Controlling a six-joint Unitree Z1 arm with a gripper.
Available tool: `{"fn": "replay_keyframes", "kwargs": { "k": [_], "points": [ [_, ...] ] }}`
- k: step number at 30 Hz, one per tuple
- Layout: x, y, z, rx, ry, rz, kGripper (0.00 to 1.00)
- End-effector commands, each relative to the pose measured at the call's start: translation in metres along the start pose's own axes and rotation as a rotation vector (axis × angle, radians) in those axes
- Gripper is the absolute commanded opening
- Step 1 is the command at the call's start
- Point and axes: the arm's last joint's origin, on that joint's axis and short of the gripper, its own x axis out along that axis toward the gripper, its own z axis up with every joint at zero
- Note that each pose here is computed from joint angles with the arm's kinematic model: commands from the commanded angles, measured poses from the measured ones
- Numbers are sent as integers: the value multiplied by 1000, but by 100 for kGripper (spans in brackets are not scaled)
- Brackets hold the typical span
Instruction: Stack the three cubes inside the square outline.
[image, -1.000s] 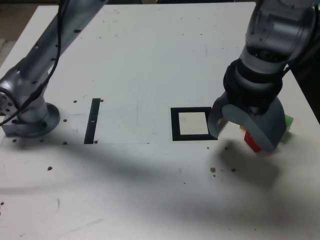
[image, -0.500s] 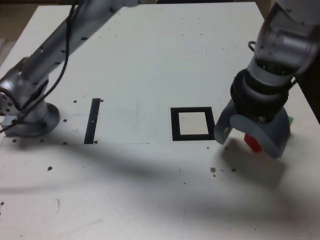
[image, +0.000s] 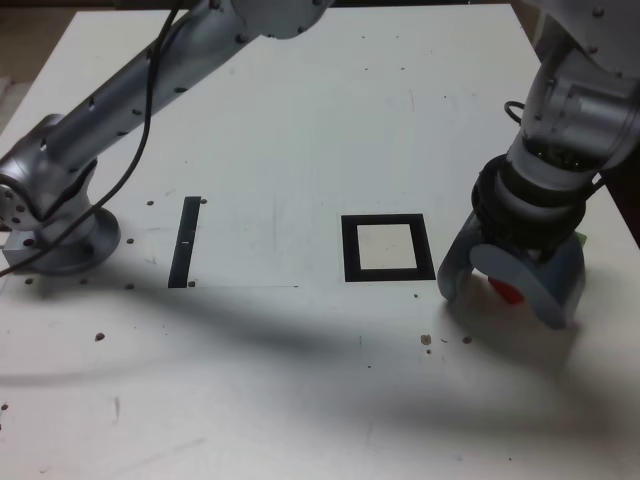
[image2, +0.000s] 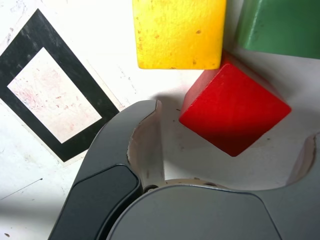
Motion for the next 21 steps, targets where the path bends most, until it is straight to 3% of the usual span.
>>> {"fn": "replay_keyframes", "kwargs": {
  "k": [1, 9, 17, 21],
  "points": [
    [2, 2, 1, -12, 3, -1, 92],
    [3, 3, 2, -45, 0, -2, 72],
    [3, 4, 6, -51, -36, 13, 41],
    [2, 5, 7, -48, -49, 16, 36]
  ]
}}
